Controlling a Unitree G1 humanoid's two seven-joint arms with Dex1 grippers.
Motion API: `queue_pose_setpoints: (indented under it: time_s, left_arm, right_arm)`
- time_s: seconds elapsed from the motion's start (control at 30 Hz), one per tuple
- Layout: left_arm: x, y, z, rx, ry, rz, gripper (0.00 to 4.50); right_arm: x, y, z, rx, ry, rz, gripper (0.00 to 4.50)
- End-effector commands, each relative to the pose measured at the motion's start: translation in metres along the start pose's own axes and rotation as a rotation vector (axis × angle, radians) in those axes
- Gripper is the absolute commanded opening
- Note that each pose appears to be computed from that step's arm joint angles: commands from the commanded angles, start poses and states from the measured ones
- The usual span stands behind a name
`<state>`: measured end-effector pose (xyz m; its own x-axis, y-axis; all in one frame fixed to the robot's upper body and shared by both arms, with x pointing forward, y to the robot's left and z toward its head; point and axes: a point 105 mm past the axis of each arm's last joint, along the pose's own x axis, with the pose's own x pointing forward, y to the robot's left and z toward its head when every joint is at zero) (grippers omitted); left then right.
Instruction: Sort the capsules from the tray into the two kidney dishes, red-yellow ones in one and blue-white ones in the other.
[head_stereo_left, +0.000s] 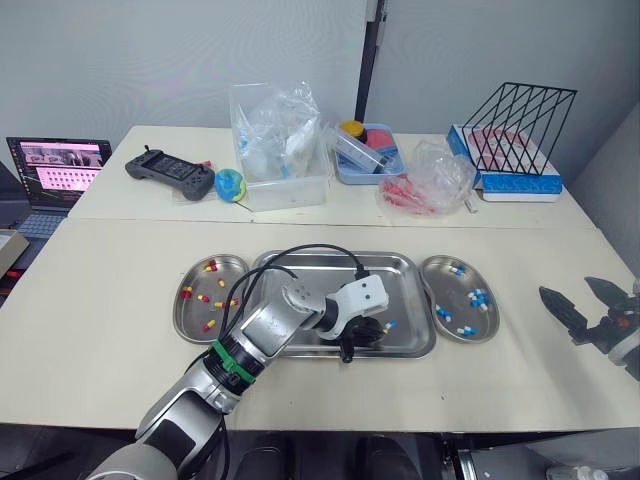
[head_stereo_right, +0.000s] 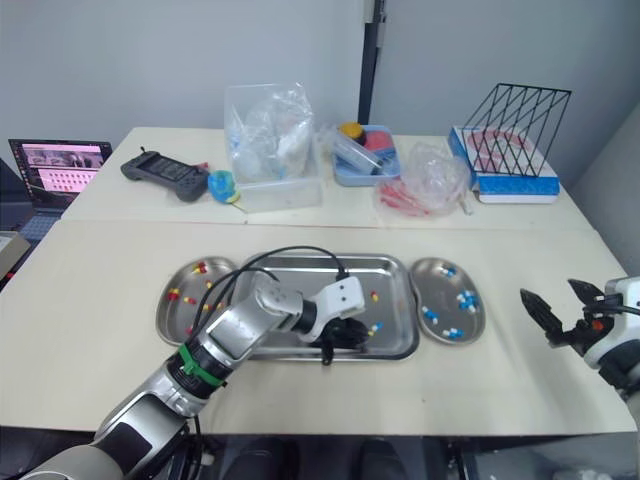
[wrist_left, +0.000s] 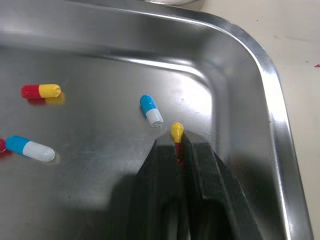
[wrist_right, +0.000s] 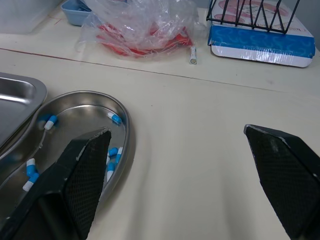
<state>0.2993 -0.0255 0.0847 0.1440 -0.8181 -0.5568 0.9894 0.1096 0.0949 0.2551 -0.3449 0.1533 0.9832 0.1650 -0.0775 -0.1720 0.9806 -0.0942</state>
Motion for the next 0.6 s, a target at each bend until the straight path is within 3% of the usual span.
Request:
queue_pose_setpoints:
  time_s: [0.03, 0.4, 0.53, 0.6]
  left_arm:
    - [-0.001, 0.003, 0.002, 0.045, 0.021, 0.016, 0.07]
    - [-0.016, 0.01, 0.007, 0.03, -0.031, 0.012, 0.07]
    - [-0.062, 0.029, 0.042, -0.072, -0.221, 0.024, 0.07]
    - [-0.09, 0.043, 0.043, -0.099, -0.253, 0.077, 0.07]
  right_arm:
    - [-0.001, -0.004, 0.012, -0.014, -0.039, -0.017, 4.5]
    - [0.0, -0.003, 0.01, -0.011, -0.035, -0.014, 4.5]
    - [0.0, -0.002, 0.015, -0.008, -0.053, 0.009, 4.5]
    - [-0.001, -0.002, 0.019, -0.003, -0.067, 0.025, 4.5]
